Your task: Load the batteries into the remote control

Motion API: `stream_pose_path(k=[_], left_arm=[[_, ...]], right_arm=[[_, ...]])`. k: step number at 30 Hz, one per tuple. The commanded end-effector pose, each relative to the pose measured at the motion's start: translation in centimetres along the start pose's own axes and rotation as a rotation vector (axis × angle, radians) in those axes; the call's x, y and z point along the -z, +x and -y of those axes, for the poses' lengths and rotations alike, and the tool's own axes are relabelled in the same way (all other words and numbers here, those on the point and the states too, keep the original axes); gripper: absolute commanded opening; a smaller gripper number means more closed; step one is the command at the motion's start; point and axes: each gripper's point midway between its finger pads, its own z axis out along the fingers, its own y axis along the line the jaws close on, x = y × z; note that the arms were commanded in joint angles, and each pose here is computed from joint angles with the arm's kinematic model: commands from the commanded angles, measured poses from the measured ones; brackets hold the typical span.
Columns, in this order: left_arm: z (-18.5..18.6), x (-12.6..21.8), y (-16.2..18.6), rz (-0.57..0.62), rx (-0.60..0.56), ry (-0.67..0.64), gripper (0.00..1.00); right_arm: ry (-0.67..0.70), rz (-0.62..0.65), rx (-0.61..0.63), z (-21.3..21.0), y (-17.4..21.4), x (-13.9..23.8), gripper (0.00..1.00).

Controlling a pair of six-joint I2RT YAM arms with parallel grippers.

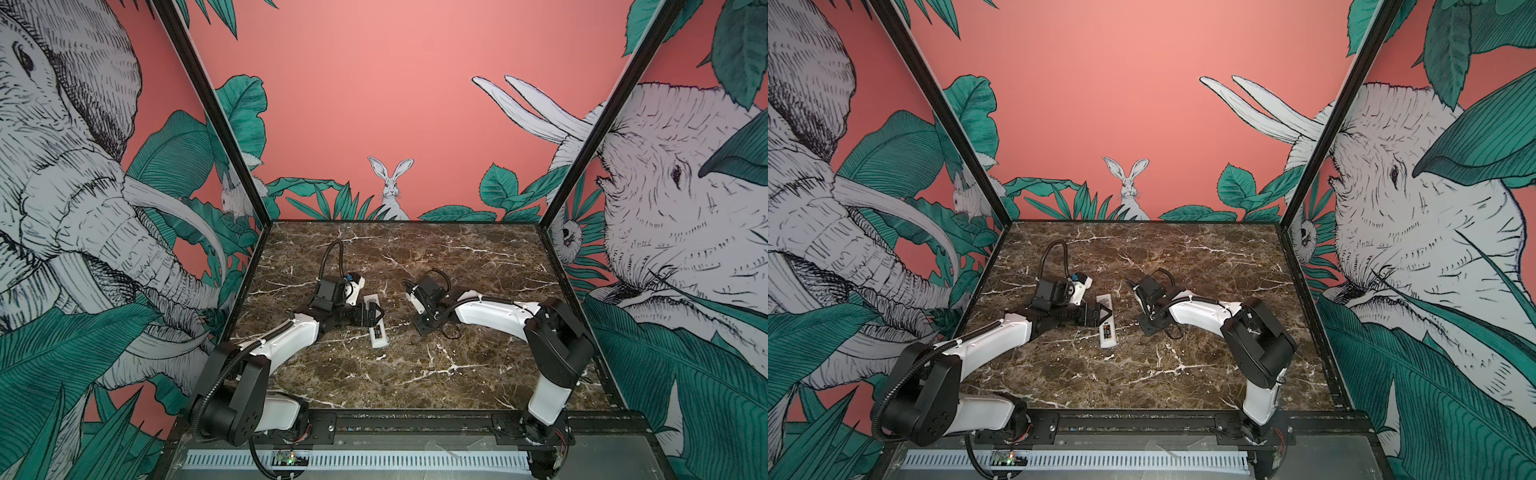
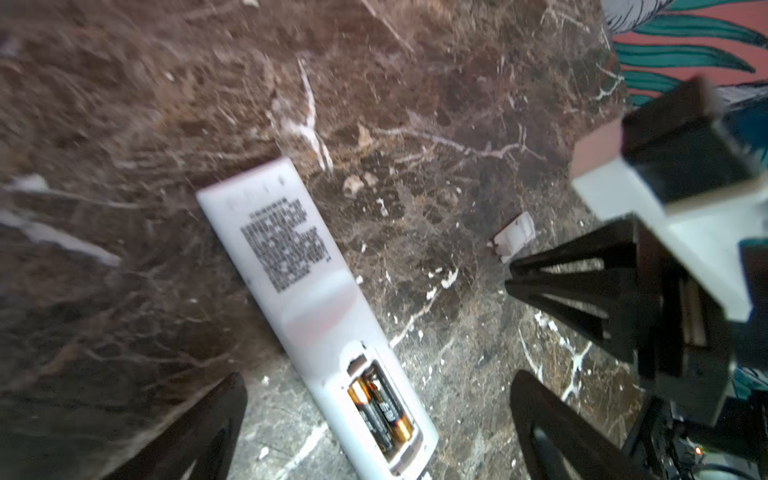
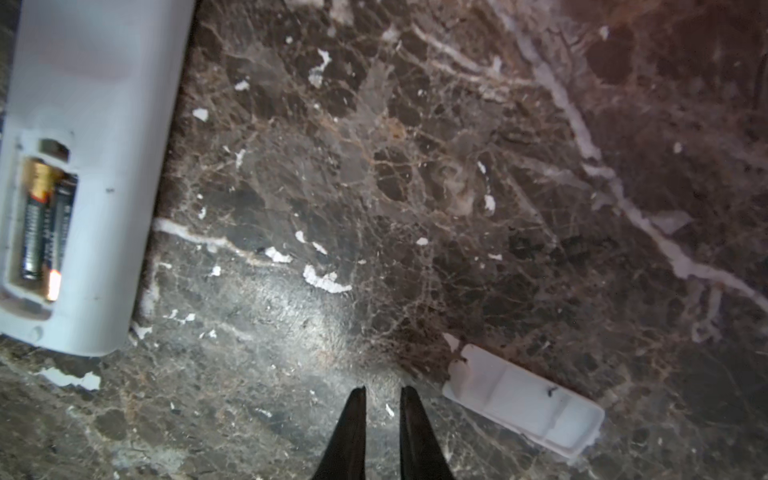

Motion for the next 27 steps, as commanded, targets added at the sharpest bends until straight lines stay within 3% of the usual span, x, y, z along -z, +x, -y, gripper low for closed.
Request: stream_pose_path(k=[1,6,13,20,27], left_arm=[[-0.7,0.6,-2.2,0.025,-0.011,-0.054,0.99],[-0.7,-0.7,-4.2,0.028,-0.031,-0.045,0.99],[-1.0,-5.4,-5.5,-0.055,-0.07,0.058,0.99],[-1.3,-7.7,-5.1,-0.114,-0.065,0.107,0.99],[0.3,-6.6,-2.3,-0.128,-0.038,0.214,0.99]], right_arm=[[0.043,0.038,-0.005,0.4,-0.5,1.2,0.25],[0.11,0.025,0.068,2.7,0.0,2.7,0.45],[0.014,-0.027,0.091,6.0,1.2,2.7,0.57],[-0.062,-0.101,0.15,5.7,1.8,2.4,0.55],[-0.162,-0.041,0.099,2.6,0.6,1.9,0.5]])
